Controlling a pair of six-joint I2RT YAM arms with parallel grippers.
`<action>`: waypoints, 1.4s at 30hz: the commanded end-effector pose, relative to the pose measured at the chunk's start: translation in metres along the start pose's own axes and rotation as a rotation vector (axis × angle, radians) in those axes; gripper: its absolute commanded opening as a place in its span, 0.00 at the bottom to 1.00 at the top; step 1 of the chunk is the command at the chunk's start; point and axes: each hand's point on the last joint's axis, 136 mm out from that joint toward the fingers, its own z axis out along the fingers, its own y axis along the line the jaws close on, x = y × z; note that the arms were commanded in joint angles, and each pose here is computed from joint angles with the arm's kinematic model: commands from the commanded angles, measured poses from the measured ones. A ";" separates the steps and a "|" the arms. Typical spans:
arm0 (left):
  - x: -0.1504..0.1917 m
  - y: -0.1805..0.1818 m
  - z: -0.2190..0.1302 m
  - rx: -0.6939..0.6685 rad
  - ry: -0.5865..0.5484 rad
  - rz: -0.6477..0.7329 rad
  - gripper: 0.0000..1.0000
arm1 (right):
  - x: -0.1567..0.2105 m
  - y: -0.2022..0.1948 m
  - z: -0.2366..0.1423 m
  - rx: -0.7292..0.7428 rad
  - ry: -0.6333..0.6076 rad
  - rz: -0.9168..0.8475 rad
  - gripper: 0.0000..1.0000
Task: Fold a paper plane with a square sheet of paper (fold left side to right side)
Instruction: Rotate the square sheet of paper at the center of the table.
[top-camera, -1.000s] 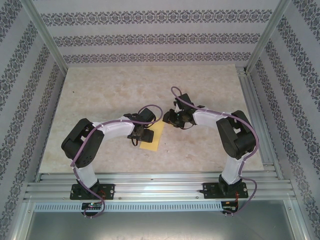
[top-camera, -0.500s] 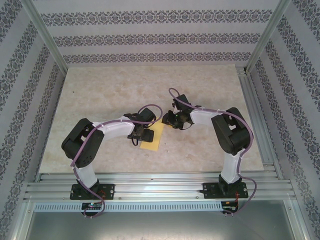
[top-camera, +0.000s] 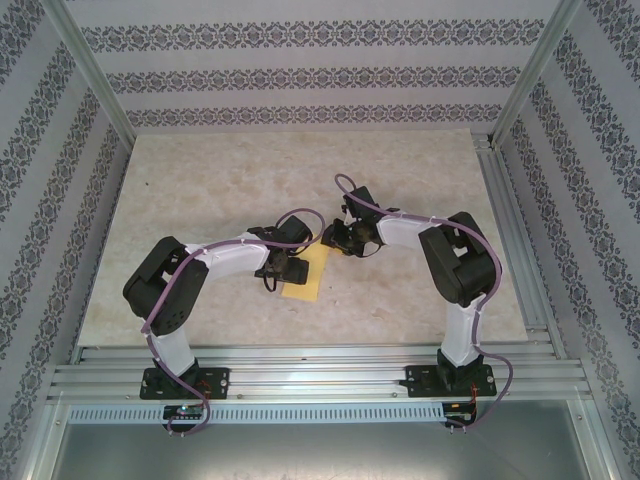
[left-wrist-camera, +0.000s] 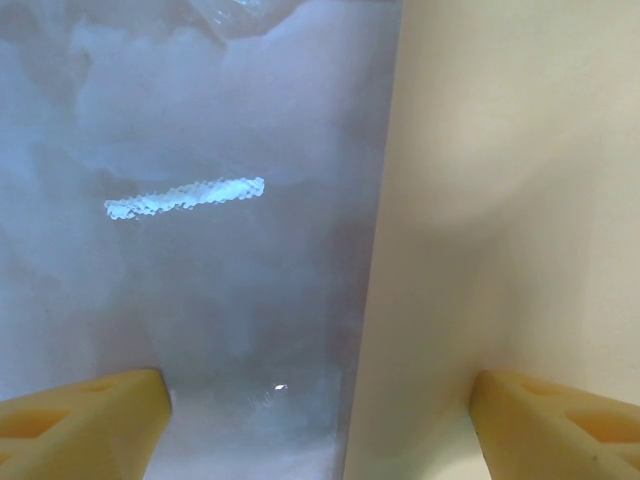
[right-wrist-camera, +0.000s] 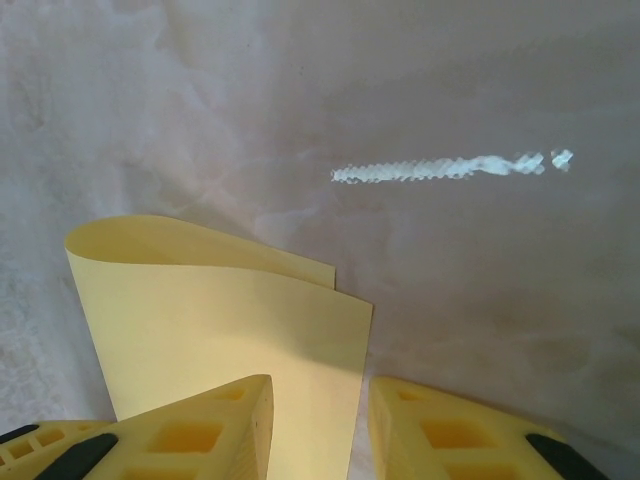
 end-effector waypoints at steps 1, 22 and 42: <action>0.010 0.011 0.017 -0.054 0.027 0.003 0.83 | -0.003 0.012 0.014 -0.037 -0.002 -0.022 0.32; 0.005 0.019 0.009 -0.070 0.003 -0.013 0.85 | -0.010 0.020 0.020 -0.058 -0.013 -0.046 0.26; 0.011 0.025 0.014 -0.080 0.017 -0.017 0.84 | -0.005 0.012 -0.007 0.004 -0.030 -0.066 0.31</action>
